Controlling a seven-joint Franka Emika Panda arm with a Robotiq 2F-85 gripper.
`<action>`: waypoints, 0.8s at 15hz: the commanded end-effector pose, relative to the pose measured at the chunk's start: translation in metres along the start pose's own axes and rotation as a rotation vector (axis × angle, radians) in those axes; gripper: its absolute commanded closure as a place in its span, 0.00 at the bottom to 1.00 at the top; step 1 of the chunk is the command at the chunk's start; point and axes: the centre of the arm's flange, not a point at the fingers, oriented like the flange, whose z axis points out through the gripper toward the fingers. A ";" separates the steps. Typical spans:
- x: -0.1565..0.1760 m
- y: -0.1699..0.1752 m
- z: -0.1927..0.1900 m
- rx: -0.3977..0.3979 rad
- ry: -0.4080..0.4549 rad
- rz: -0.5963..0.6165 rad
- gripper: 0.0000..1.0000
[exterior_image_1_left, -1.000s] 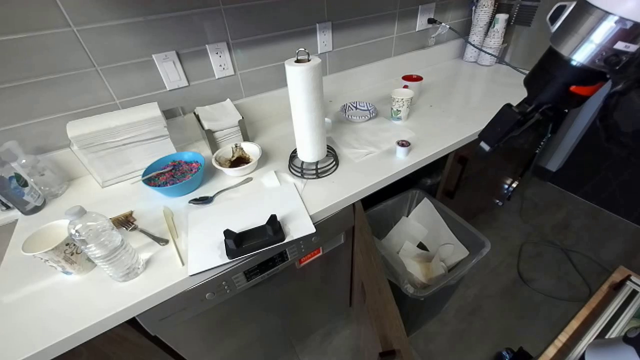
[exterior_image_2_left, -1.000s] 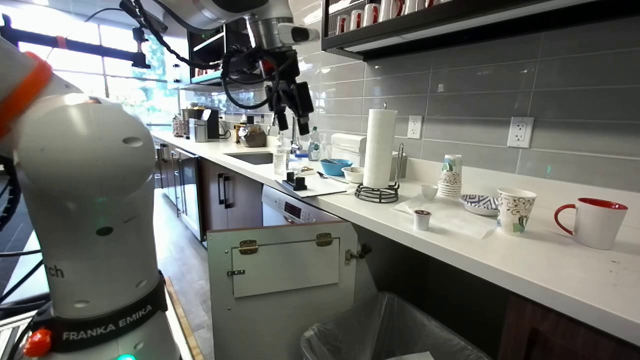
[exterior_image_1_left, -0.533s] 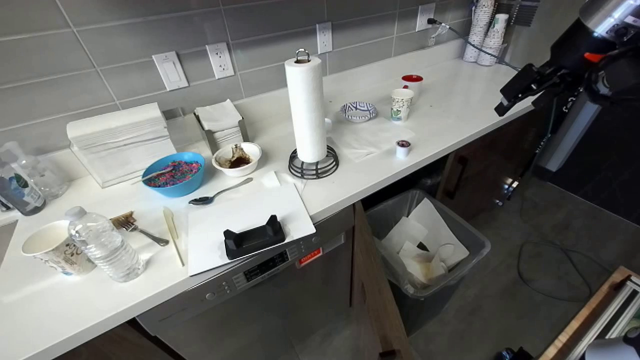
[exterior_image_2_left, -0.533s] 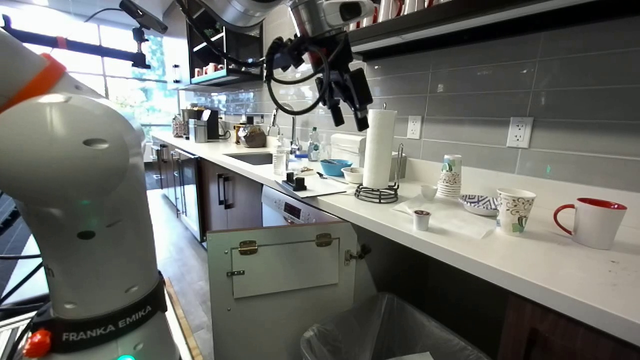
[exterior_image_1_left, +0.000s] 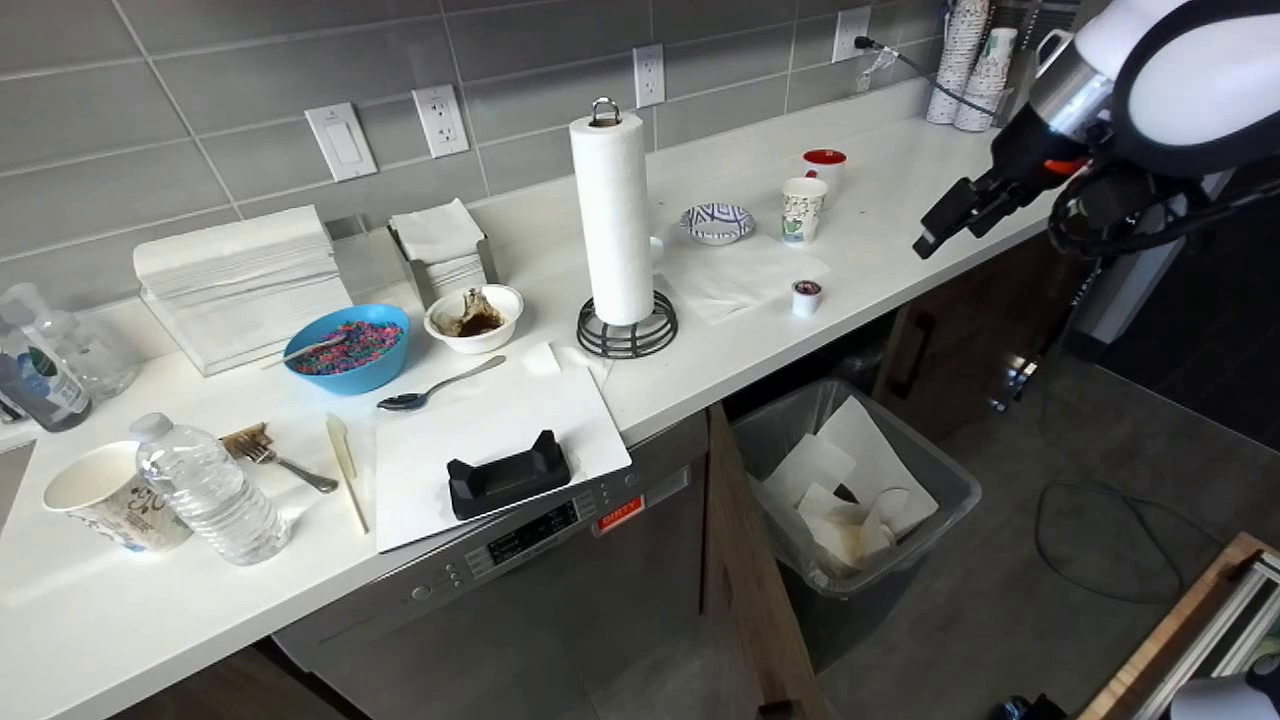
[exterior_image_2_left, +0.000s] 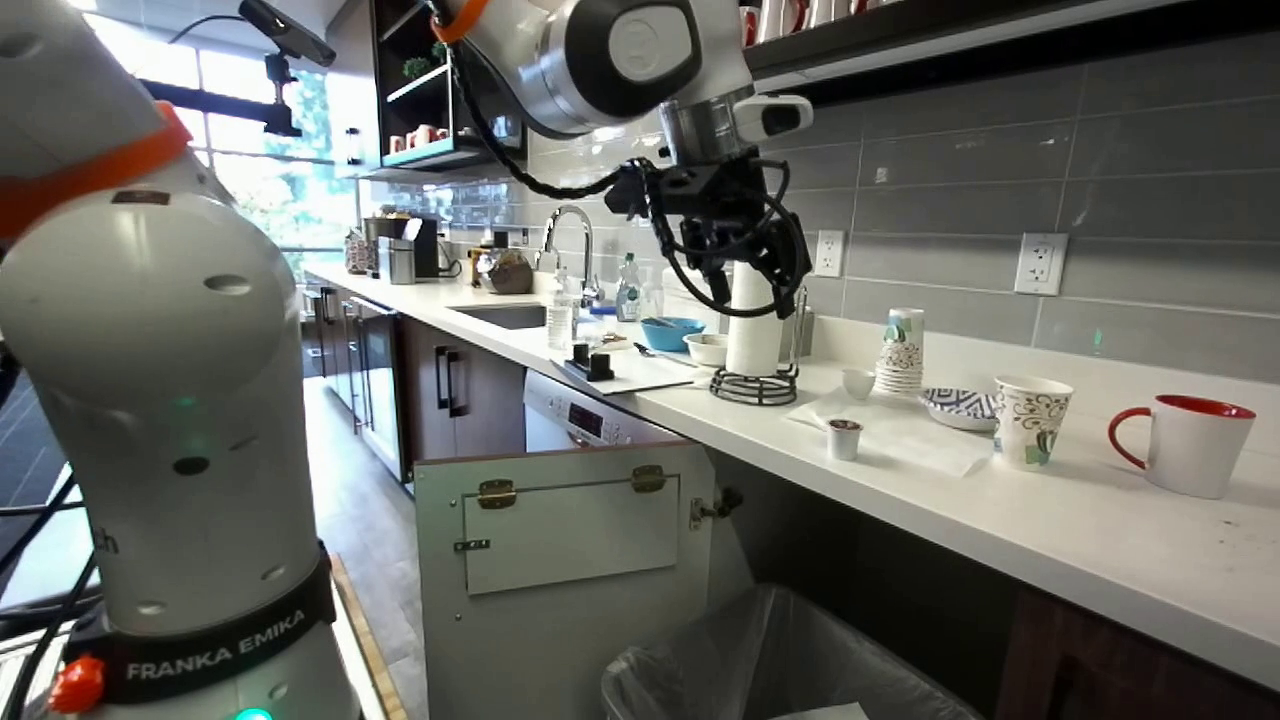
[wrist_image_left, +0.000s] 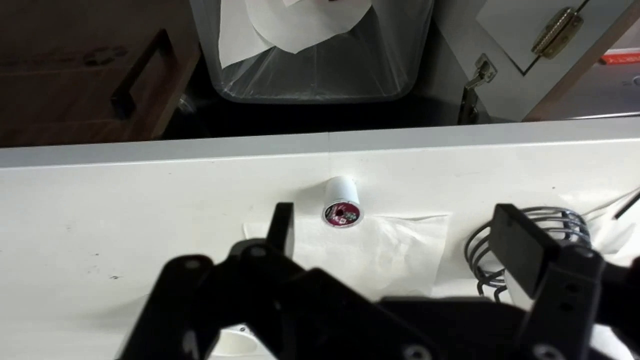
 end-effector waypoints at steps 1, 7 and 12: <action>0.023 -0.018 0.048 0.062 -0.023 -0.100 0.00; 0.016 -0.024 0.042 0.042 -0.031 -0.095 0.00; 0.031 -0.023 0.092 0.090 -0.105 -0.087 0.00</action>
